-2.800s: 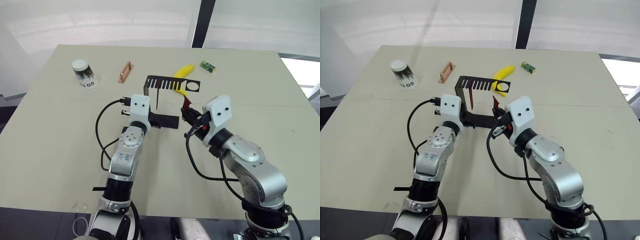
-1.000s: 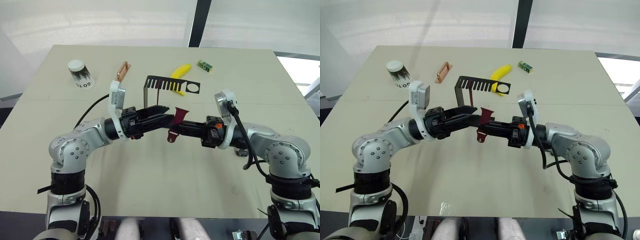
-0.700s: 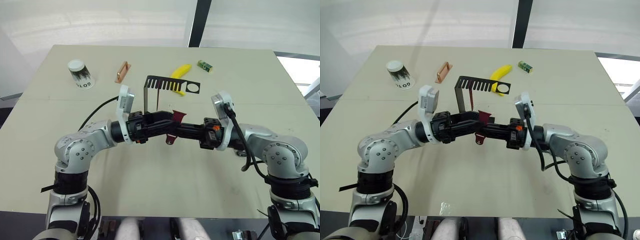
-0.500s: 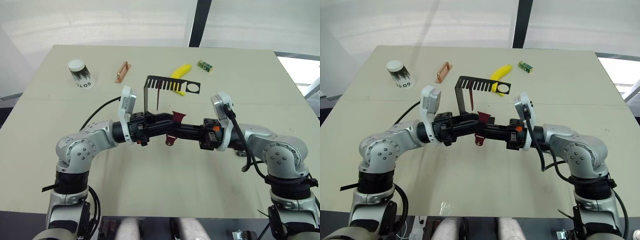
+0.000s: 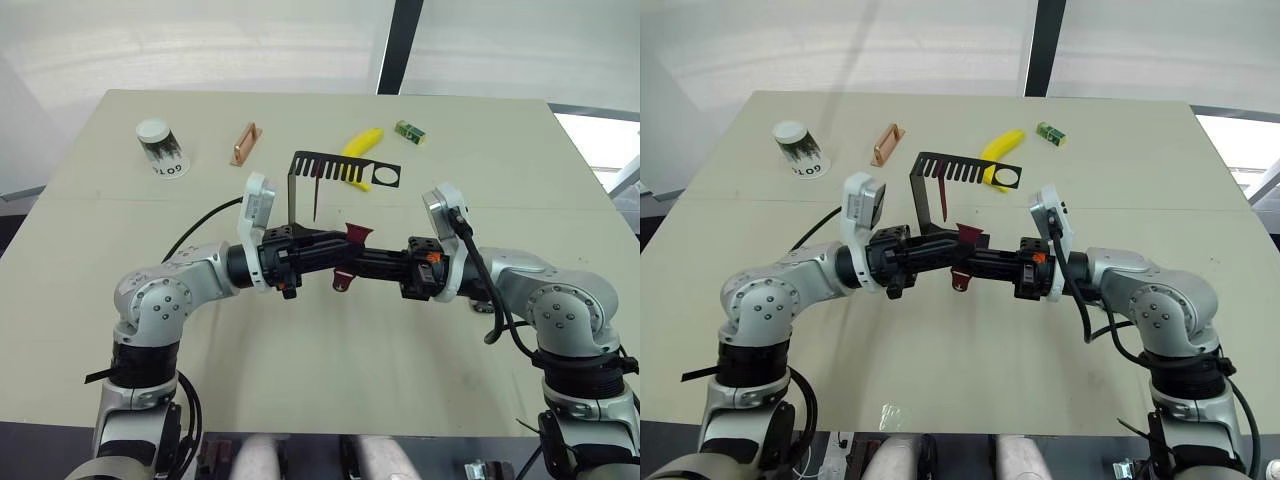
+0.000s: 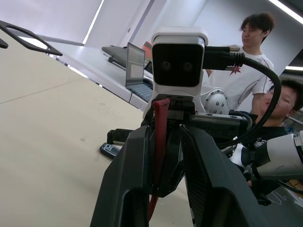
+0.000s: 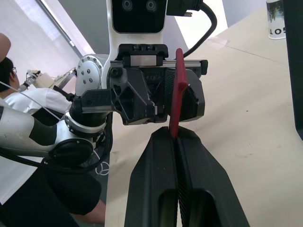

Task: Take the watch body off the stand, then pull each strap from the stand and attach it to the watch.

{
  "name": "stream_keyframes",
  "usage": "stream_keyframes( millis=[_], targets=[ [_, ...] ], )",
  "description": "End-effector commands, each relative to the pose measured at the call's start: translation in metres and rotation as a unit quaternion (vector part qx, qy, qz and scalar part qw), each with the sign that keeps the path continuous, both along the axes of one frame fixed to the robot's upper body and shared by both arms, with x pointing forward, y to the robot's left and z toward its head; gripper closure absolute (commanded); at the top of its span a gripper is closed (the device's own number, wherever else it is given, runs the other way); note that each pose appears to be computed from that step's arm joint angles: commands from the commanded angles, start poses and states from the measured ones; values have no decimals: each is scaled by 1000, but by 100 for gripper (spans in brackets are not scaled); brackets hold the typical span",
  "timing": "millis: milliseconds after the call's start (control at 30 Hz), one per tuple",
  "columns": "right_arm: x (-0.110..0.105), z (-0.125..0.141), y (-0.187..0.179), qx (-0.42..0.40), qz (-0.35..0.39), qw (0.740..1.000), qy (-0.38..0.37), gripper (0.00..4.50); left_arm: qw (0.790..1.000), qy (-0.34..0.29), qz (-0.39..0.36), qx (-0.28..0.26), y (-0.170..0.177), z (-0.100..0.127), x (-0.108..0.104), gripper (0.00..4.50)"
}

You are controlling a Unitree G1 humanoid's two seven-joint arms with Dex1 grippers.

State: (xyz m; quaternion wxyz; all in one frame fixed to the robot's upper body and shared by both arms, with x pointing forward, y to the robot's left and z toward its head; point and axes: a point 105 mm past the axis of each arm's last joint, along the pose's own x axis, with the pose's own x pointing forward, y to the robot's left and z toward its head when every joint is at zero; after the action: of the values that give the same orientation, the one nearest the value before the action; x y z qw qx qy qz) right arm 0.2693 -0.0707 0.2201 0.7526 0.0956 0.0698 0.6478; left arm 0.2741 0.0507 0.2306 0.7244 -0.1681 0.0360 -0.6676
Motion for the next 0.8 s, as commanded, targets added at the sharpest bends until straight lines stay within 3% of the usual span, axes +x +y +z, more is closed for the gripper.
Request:
stream_keyframes(
  millis=[33,800],
  targets=[
    [-9,13,2,10,23,999,-25,450,999,-20,-12,-25,-1,13,-5,339],
    [-8,19,-2,27,20,999,-15,450,999,1,-8,-37,-3,8,-3,339]
  ],
)
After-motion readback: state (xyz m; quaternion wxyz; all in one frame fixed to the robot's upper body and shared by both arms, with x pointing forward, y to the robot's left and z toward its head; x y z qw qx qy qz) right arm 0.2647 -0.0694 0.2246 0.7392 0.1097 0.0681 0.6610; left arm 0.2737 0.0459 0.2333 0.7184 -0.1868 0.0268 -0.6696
